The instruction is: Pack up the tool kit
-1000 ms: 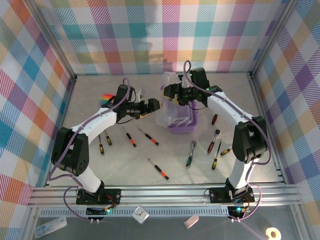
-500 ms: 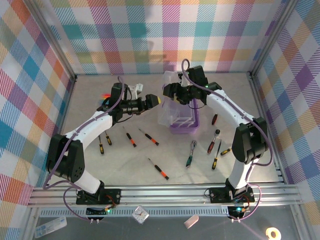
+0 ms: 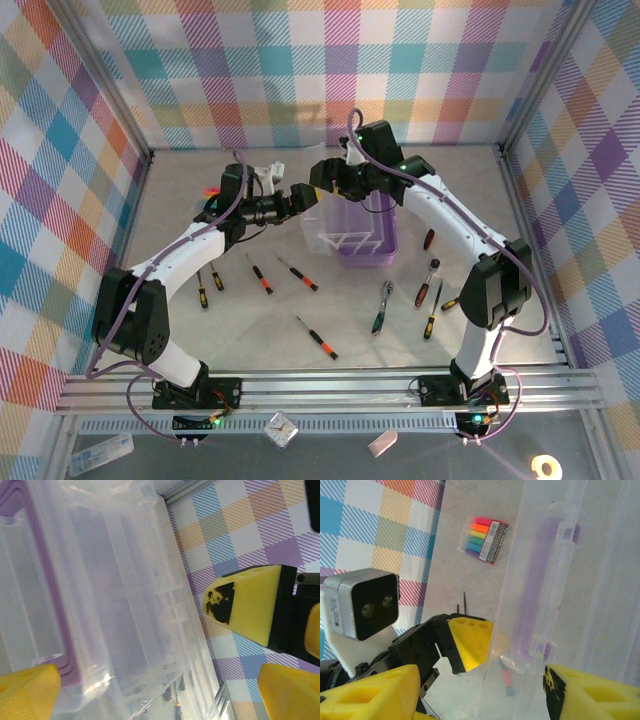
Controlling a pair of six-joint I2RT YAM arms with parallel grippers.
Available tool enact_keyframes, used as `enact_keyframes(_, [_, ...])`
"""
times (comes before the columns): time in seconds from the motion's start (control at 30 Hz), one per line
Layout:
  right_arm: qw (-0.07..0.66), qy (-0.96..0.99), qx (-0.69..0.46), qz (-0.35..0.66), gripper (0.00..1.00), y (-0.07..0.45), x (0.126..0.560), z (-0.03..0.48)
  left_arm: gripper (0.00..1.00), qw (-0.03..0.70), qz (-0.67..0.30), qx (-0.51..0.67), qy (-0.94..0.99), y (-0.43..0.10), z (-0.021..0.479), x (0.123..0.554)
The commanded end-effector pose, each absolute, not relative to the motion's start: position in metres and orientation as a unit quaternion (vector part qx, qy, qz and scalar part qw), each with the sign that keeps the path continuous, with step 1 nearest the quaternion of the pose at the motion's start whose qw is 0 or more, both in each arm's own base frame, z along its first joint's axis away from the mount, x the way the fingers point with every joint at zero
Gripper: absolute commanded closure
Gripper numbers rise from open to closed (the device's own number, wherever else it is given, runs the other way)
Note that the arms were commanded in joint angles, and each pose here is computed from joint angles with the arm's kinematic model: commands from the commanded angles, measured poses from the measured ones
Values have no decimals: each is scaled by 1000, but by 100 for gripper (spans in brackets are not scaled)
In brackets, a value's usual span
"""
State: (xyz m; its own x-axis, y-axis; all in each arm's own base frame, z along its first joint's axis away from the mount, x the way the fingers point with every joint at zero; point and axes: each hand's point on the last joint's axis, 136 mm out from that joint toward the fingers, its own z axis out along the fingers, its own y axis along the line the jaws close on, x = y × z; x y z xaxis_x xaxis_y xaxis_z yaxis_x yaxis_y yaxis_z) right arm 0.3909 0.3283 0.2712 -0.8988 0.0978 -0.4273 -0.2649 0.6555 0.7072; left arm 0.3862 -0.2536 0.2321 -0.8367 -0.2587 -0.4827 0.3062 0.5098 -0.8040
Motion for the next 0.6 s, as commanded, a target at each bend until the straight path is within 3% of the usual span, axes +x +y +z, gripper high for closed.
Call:
enact_keyframes(0.0, [240, 885, -63, 394, 33, 322, 387, 278, 0, 286, -481, 6, 829, -249, 215, 394])
enact_keyframes(0.27, [297, 912, 21, 282, 34, 201, 407, 260, 2, 288, -422, 11, 860, -232, 197, 393])
enact_keyframes(0.43, [263, 935, 76, 226, 36, 132, 411, 202, 4, 291, -409, 9, 865, -226, 192, 395])
enact_keyframes(0.57, [219, 947, 82, 220, 38, 125, 411, 155, 6, 287, -414, 0, 864, -223, 183, 403])
